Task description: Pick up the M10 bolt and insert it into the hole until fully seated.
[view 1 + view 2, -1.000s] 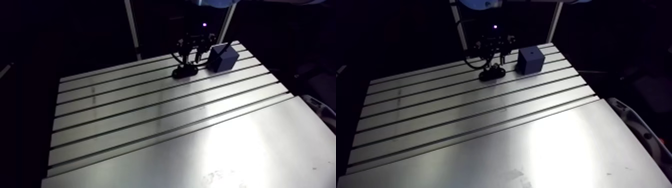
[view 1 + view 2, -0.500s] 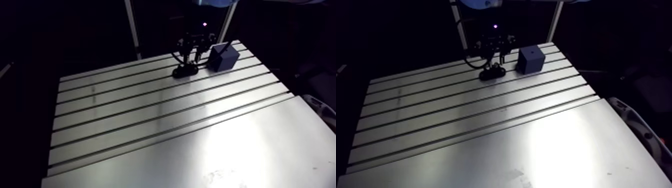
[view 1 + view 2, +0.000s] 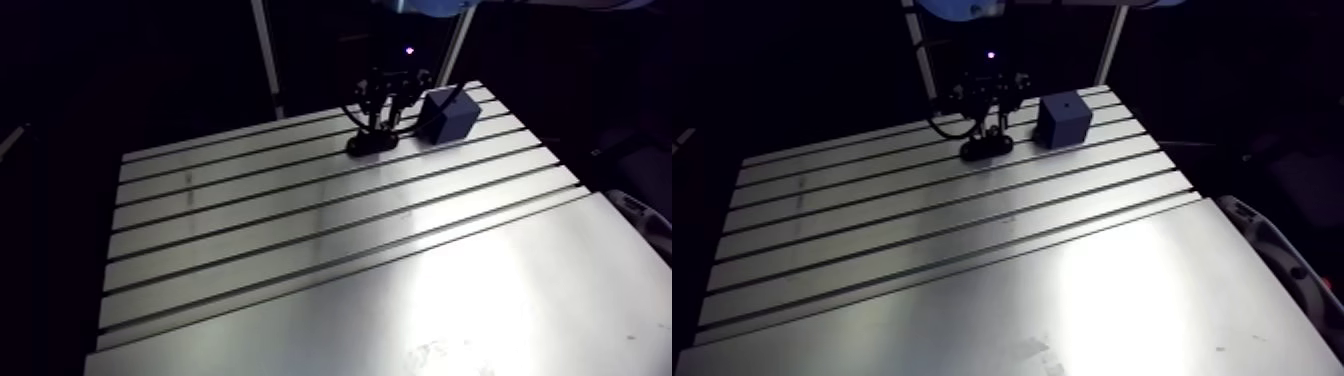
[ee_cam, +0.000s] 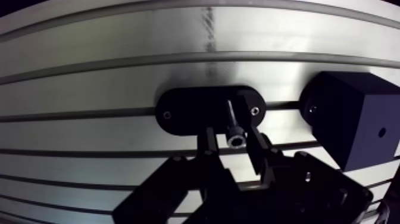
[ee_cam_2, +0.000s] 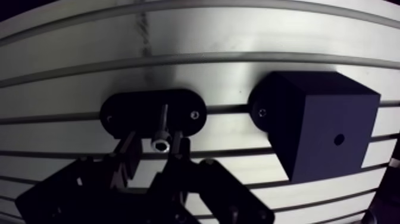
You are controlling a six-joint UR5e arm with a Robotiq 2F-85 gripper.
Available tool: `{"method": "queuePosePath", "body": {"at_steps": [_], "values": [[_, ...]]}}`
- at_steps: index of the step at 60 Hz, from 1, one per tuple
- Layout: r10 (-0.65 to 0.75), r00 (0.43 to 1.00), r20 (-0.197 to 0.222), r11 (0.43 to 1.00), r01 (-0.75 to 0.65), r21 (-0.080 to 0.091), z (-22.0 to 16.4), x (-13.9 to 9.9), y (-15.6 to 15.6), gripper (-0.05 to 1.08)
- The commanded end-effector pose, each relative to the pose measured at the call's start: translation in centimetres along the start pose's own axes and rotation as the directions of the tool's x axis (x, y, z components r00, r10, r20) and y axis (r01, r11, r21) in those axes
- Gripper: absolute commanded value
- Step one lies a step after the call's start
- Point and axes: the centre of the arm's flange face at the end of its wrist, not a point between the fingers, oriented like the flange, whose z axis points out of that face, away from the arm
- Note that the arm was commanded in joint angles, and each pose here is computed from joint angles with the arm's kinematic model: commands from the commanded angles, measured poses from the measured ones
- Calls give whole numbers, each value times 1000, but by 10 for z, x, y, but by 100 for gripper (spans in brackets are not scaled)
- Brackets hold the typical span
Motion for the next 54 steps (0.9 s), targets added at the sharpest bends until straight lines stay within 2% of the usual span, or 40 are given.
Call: {"method": "queuePosePath", "body": {"at_steps": [1, 54], "values": [[1, 1000, 2, 1000, -1, 0, 1, -1, 0, 61], [7, 1000, 0, 1000, -7, 1, -1, -1, 4, 69]]}}
